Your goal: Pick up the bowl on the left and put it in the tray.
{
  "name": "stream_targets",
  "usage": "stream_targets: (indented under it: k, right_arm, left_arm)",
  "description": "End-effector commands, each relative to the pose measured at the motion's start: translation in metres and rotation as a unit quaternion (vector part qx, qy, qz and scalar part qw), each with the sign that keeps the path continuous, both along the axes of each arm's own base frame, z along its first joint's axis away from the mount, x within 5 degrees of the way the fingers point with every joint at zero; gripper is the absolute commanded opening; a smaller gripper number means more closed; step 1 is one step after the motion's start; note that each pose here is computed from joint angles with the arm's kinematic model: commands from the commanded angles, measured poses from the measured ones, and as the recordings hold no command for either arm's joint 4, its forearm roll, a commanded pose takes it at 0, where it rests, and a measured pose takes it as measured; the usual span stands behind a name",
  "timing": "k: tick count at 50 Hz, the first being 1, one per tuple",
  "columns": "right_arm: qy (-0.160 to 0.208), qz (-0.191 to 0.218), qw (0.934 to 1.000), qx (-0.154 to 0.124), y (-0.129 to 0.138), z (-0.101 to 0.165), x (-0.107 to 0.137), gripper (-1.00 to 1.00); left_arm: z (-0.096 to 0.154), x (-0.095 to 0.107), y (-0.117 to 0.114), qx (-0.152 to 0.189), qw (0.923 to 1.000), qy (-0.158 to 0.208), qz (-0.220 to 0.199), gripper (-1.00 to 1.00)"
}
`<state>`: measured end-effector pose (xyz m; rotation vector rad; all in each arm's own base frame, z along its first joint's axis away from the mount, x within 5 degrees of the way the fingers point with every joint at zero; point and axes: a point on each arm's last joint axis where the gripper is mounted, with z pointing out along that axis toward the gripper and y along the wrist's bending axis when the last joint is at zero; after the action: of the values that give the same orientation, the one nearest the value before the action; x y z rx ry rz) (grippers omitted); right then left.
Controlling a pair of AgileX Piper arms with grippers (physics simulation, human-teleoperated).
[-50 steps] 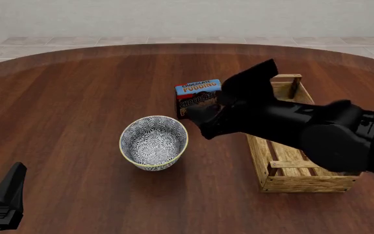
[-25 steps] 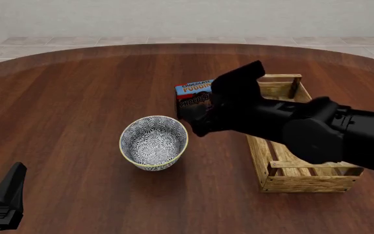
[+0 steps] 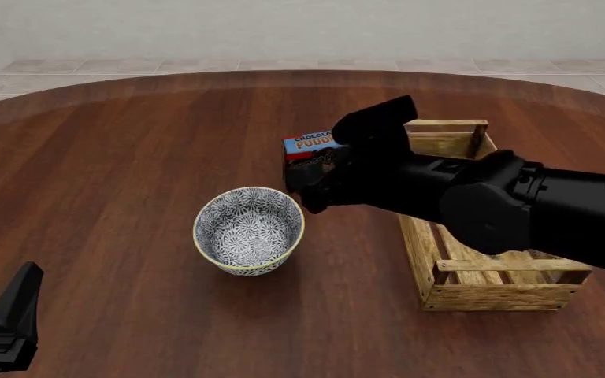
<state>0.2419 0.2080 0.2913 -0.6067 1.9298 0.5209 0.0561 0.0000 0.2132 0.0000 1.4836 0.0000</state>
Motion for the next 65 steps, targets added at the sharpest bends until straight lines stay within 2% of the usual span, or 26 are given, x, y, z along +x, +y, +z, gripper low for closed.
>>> stream_targets:
  k: [1,18,31,65]
  right_arm:
    - [0.005,-0.007,1.0,0.002,0.002,-0.004,0.008,1.0]
    - [0.009,-0.022,0.9997,0.009,-0.001,-0.006,0.016,1.0]
    - [0.008,-0.034,0.9994,0.002,-0.001,-0.015,0.031,1.0]
    - [0.013,-0.04,0.9991,-0.009,0.002,-0.034,0.046,1.0]
  left_arm:
    - [0.0,0.0,0.0,0.0,1.0,0.0,0.0,1.0]
    - [0.0,0.0,0.0,0.0,1.0,0.0,0.0,1.0]
    - [0.0,0.0,0.0,0.0,1.0,0.0,0.0,1.0]
    - [0.0,0.0,0.0,0.0,1.0,0.0,0.0,1.0]
